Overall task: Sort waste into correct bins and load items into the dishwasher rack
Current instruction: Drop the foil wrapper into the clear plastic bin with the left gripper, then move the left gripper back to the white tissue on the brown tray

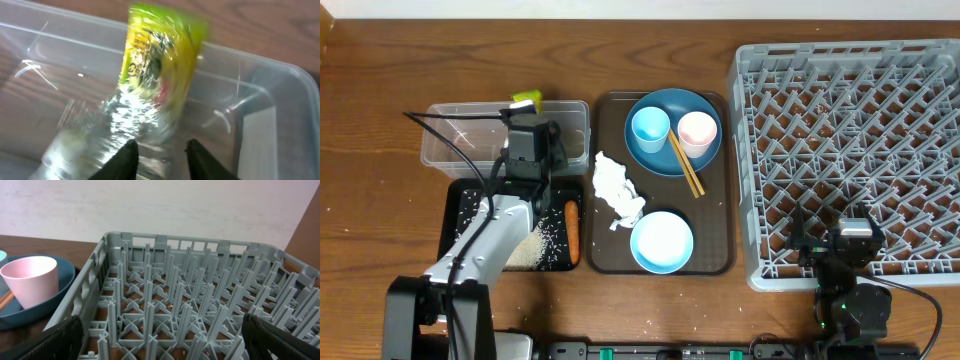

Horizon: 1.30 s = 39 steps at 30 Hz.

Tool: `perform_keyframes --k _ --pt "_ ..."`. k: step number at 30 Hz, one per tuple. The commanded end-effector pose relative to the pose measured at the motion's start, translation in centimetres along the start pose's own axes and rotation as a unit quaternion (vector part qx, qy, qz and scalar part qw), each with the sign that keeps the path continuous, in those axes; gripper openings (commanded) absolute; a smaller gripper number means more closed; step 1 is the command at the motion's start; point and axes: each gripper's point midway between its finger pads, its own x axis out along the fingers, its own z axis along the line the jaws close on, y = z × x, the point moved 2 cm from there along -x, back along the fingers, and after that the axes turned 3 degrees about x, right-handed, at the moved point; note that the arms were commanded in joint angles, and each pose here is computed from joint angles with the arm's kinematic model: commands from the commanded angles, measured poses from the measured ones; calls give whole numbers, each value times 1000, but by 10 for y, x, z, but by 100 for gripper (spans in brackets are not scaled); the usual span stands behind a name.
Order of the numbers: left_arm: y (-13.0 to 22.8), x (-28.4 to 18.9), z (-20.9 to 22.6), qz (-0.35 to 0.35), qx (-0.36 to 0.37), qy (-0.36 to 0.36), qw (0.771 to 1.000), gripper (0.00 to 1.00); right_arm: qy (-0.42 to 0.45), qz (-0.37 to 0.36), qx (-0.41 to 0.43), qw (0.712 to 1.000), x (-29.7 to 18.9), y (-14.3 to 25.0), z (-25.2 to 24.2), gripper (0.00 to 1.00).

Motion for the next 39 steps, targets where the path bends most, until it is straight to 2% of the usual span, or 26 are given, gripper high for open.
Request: perform_keyframes --k 1,9,13,17,21,23,26,30,35,39 --pt "-19 -9 0 -29 -13 1 999 38 1 1 -4 1000 0 1 -1 99" --pt "-47 -46 1 -77 -76 20 994 43 1 1 -4 1000 0 1 -1 99" --pt "-51 -74 -12 -73 -73 82 991 43 1 1 -4 1000 0 1 -1 99" --pt "-30 -110 -38 -18 -57 185 981 42 1 1 -4 1000 0 1 -1 99" --pt "12 -134 -48 86 -109 209 968 42 1 1 -4 1000 0 1 -1 99" --pt "39 -145 -59 140 -91 220 961 42 1 1 -4 1000 0 1 -1 99" --pt "59 -150 -72 170 -59 223 958 42 1 1 -4 1000 0 1 -1 99" --pt "69 -144 -82 169 -28 195 966 43 1 1 -4 1000 0 1 -1 99" --pt "77 -129 -83 173 -60 143 973 51 1 1 -4 1000 0 1 -1 99" --pt "77 -114 -92 173 -82 140 971 62 1 1 -4 1000 0 1 -1 99"
